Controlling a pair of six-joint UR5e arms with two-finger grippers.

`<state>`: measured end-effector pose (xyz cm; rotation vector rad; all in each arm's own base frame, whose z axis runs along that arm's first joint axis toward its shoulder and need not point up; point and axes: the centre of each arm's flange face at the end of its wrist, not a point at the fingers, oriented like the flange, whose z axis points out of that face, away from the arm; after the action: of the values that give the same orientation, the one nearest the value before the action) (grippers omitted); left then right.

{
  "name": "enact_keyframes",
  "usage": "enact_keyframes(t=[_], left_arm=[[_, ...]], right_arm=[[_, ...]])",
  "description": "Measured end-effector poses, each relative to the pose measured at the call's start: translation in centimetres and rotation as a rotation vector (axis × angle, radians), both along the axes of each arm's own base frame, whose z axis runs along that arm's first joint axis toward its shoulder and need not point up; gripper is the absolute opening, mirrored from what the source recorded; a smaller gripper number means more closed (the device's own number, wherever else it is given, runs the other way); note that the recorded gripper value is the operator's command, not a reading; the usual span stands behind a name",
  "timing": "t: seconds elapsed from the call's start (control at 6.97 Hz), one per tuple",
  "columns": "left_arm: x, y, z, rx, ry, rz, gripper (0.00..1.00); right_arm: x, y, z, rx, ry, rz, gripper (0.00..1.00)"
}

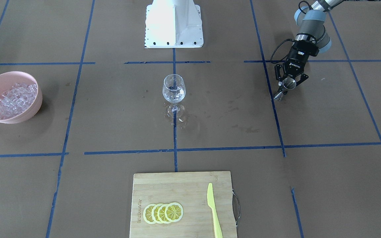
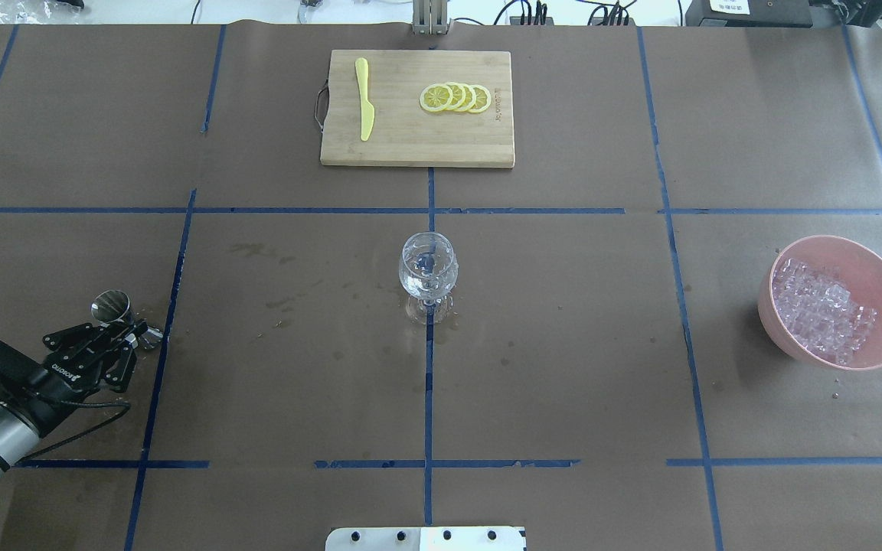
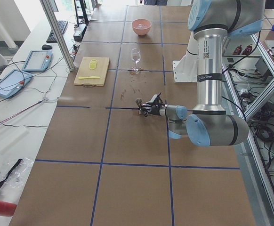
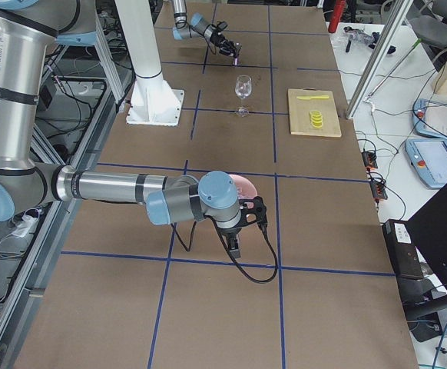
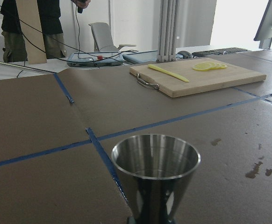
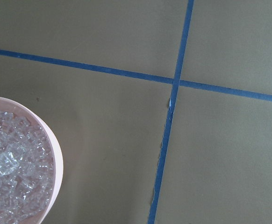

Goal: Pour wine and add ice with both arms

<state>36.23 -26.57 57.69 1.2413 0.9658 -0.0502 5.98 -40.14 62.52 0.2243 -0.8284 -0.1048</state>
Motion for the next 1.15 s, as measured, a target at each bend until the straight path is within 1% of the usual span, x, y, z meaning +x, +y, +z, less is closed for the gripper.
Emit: enact_keyframes(t=[0.14,0.29,0.43,0.57,1.15], left_arm=[[0.0,0.0,0.1,0.000,-0.002,0.000,0.57],[0.0,0.0,0.2,-0.001,-0.006,0.001,0.62],[0.0,0.0,0.2,-0.001,-0.005,0.001,0.73],[0.0,0.0,0.2,0.000,-0.005,0.001,0.99],[-0.7,-0.5,-0.9,0.007,0.032,-0.018,0.99]], right_arm=[[0.0,0.0,0.0,0.000,0.000,0.000,1.00],[0.0,0.0,-0.1,0.001,0.000,0.000,1.00],[0.0,0.0,-0.1,0.001,0.000,0.000,1.00],[0.0,0.0,-0.1,0.002,0.000,0.000,1.00],[0.0,0.0,-0.2,0.004,0.000,0.000,1.00]])
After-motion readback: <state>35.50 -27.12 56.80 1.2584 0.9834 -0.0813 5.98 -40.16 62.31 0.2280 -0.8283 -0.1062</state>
